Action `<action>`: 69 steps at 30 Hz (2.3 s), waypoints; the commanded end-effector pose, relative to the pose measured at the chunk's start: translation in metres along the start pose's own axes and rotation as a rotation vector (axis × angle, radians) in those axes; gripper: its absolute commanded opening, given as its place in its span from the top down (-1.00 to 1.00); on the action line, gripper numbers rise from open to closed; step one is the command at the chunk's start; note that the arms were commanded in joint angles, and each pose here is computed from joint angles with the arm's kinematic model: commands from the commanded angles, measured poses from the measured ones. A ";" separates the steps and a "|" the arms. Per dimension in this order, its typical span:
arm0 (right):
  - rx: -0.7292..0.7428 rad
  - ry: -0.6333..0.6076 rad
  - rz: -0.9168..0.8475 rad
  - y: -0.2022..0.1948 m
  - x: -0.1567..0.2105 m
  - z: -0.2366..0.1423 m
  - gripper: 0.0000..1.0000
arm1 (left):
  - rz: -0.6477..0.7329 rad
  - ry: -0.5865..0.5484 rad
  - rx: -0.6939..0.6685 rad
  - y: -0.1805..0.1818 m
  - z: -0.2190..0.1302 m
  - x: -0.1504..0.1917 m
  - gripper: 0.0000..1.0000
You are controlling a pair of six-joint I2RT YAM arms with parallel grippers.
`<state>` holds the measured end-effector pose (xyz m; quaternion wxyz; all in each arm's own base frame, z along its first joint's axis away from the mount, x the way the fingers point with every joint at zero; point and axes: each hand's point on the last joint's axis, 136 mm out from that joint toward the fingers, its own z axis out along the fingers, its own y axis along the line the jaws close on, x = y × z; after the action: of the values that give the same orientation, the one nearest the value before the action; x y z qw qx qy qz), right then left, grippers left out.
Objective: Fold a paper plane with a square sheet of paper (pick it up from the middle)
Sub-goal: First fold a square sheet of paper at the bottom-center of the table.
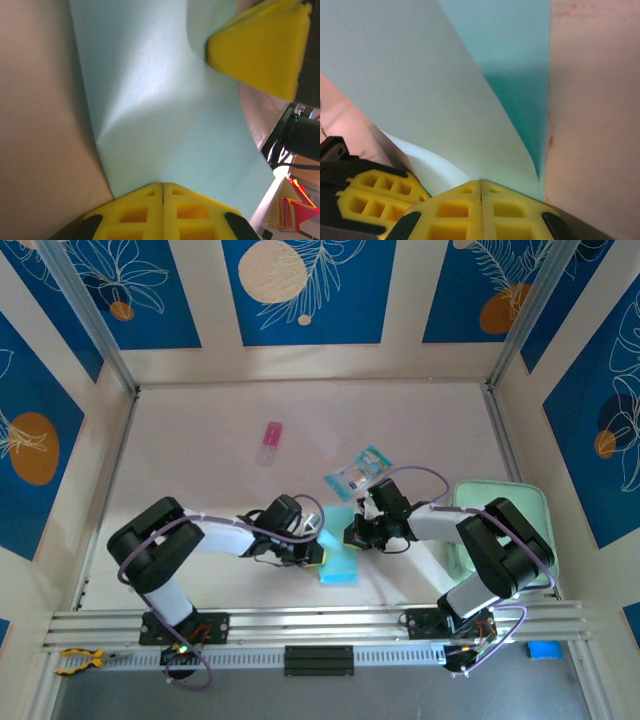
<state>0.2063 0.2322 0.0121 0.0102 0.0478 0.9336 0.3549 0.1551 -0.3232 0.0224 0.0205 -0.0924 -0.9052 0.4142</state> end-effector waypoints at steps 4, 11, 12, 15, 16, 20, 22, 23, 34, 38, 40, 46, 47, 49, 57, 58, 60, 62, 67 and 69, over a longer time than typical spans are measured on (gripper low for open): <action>0.160 0.028 0.065 -0.040 0.012 0.000 1.00 | 0.039 0.002 0.060 -0.034 -0.013 0.006 0.87; 0.168 0.024 0.065 -0.045 0.015 0.000 1.00 | 0.020 0.075 0.079 -0.024 0.007 0.022 0.86; 0.168 0.023 0.064 -0.045 0.015 0.000 1.00 | 0.012 0.081 0.066 -0.018 0.009 0.026 0.86; 0.171 0.021 0.064 -0.049 0.017 0.001 1.00 | -0.008 0.098 0.005 0.008 0.014 0.037 0.86; 0.171 0.022 0.065 -0.050 0.017 0.002 1.00 | -0.016 0.104 -0.011 0.015 0.015 0.041 0.86; 0.172 0.027 0.064 -0.050 0.017 0.003 1.00 | -0.039 0.114 -0.026 0.032 0.015 0.055 0.87; 0.171 0.022 0.061 -0.049 0.016 0.002 1.00 | -0.035 0.110 -0.001 0.025 0.012 0.054 0.87; 0.172 0.020 0.061 -0.049 0.016 0.002 1.00 | -0.024 0.104 0.009 0.019 0.010 0.052 0.86; 0.182 0.024 0.061 -0.051 0.014 0.004 1.00 | 0.066 0.084 0.075 -0.023 -0.001 0.037 0.74; 0.182 0.025 0.059 -0.051 0.014 0.005 1.00 | 0.045 0.141 0.063 -0.010 0.008 0.052 0.71; 0.185 0.026 0.060 -0.052 0.015 0.004 1.00 | 0.023 0.157 0.026 0.004 0.011 0.060 0.72; 0.181 0.026 0.050 -0.051 0.013 0.005 1.00 | -0.002 0.180 -0.040 0.026 0.010 0.076 0.73; 0.173 0.024 0.043 -0.049 0.012 0.005 1.00 | -0.002 0.182 -0.048 0.028 0.009 0.078 0.73; 0.167 0.022 0.032 -0.047 0.011 0.005 1.00 | 0.004 0.178 -0.054 0.027 0.007 0.081 0.73; 0.153 0.031 0.002 -0.040 0.007 0.005 1.00 | 0.121 0.041 -0.165 0.015 -0.023 0.060 0.80; 0.149 0.035 -0.005 -0.038 0.007 0.006 1.00 | 0.141 0.013 -0.162 0.007 -0.028 0.052 0.80; 0.140 0.047 -0.017 -0.035 0.008 0.007 1.00 | 0.159 -0.035 -0.141 -0.007 -0.040 0.037 0.81; 0.133 0.056 -0.035 -0.031 0.009 0.008 1.00 | 0.157 -0.087 -0.120 -0.018 -0.052 0.017 0.80; 0.101 0.074 -0.066 -0.022 0.007 0.010 1.00 | 0.118 -0.112 -0.042 -0.029 -0.053 -0.024 0.79; 0.095 0.079 -0.073 -0.019 0.006 0.010 1.00 | 0.119 -0.114 -0.052 -0.028 -0.048 -0.035 0.78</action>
<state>0.2142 0.2379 0.0124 0.0162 0.0004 0.9352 0.3537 0.1850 -0.3072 0.0820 -0.0706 -0.1109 -0.9083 0.3971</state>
